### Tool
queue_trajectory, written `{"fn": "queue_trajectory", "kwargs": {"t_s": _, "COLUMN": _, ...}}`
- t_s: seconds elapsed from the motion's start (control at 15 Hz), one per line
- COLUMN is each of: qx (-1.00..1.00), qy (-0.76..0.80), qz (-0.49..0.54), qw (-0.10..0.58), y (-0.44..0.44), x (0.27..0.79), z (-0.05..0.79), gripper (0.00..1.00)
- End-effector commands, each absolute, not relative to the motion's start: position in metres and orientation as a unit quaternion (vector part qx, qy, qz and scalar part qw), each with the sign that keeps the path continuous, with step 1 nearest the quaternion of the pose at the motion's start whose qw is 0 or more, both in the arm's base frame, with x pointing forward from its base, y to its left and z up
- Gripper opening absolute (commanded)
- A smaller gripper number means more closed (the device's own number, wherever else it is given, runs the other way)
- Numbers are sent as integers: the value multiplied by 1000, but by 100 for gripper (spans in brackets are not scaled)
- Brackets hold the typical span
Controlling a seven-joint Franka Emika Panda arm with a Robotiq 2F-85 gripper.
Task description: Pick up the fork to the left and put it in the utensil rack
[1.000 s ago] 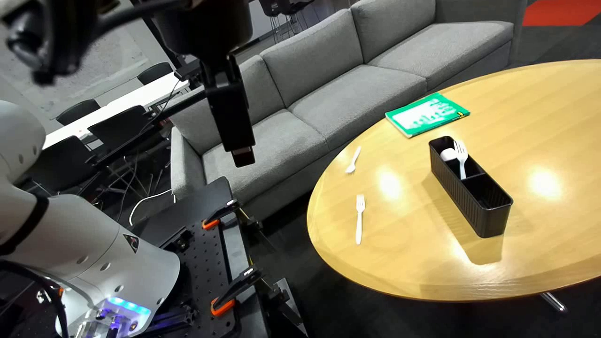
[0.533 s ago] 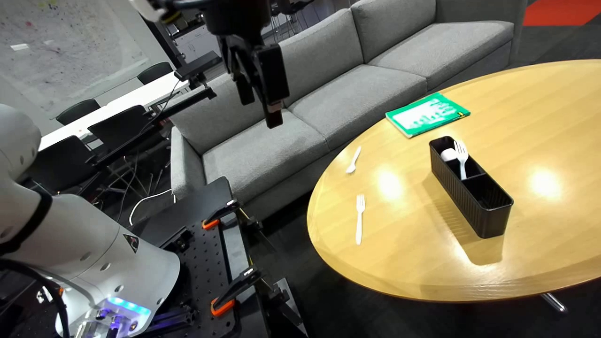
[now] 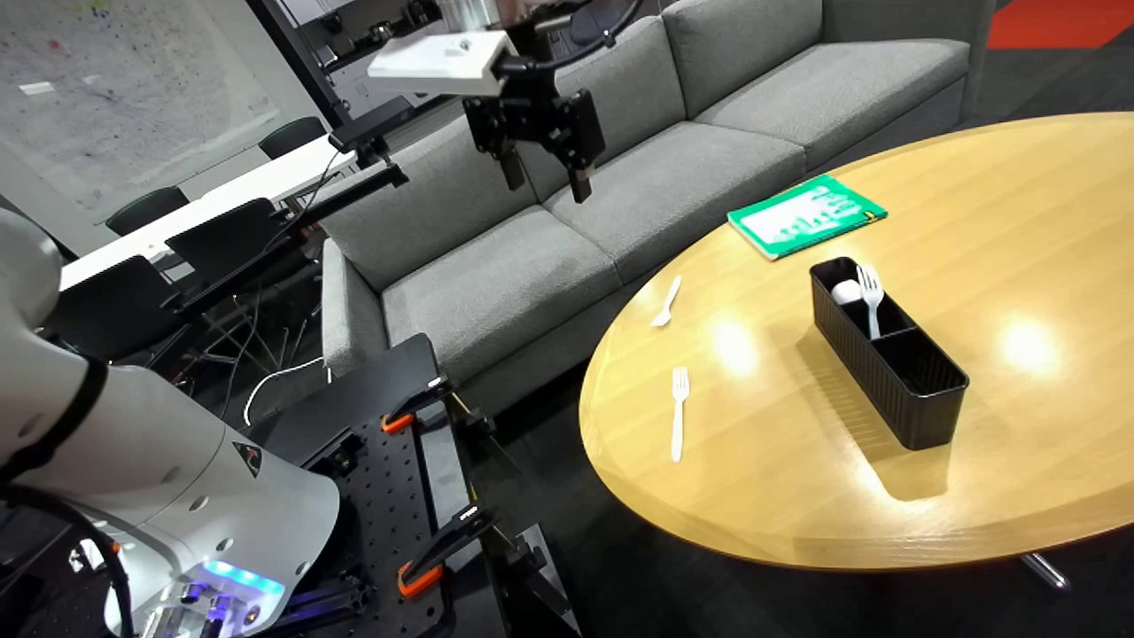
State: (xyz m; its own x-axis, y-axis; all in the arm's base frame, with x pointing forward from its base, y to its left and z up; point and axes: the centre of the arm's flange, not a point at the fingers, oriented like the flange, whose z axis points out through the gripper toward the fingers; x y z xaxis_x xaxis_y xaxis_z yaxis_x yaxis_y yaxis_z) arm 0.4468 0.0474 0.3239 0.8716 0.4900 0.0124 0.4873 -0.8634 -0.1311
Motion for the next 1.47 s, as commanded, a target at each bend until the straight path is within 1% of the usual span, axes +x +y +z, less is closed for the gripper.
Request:
{"fn": "queue_trajectory", "kwargs": {"t_s": 0.0, "qx": -945, "qy": -313, "qz": -6, "qw": 94, "y": 78, "x": 466, "z": 298, "gripper": 100}}
{"fn": "queue_trajectory", "kwargs": {"t_s": 0.13, "qx": -937, "qy": -335, "qz": 9, "qw": 101, "y": 97, "x": 463, "z": 286, "gripper": 100}}
{"fn": "queue_trajectory", "kwargs": {"t_s": 0.2, "qx": -944, "qy": -316, "qz": 10, "qw": 93, "y": 86, "x": 454, "z": 296, "gripper": 100}}
{"fn": "queue_trajectory", "kwargs": {"t_s": 0.6, "qx": -944, "qy": -316, "qz": 16, "qw": 94, "y": 88, "x": 454, "z": 289, "gripper": 100}}
{"fn": "queue_trajectory", "kwargs": {"t_s": 0.67, "qx": -939, "qy": -334, "qz": 0, "qw": 84, "y": 88, "x": 461, "z": 278, "gripper": 100}}
{"fn": "queue_trajectory", "kwargs": {"t_s": 0.73, "qx": -931, "qy": -353, "qz": -4, "qw": 95, "y": 92, "x": 467, "z": 270, "gripper": 100}}
{"fn": "queue_trajectory", "kwargs": {"t_s": 1.07, "qx": -897, "qy": -431, "qz": -67, "qw": 66, "y": 122, "x": 502, "z": 218, "gripper": 100}}
{"fn": "queue_trajectory", "kwargs": {"t_s": 1.4, "qx": -886, "qy": -449, "qz": -93, "qw": 68, "y": 164, "x": 550, "z": 155, "gripper": 100}}
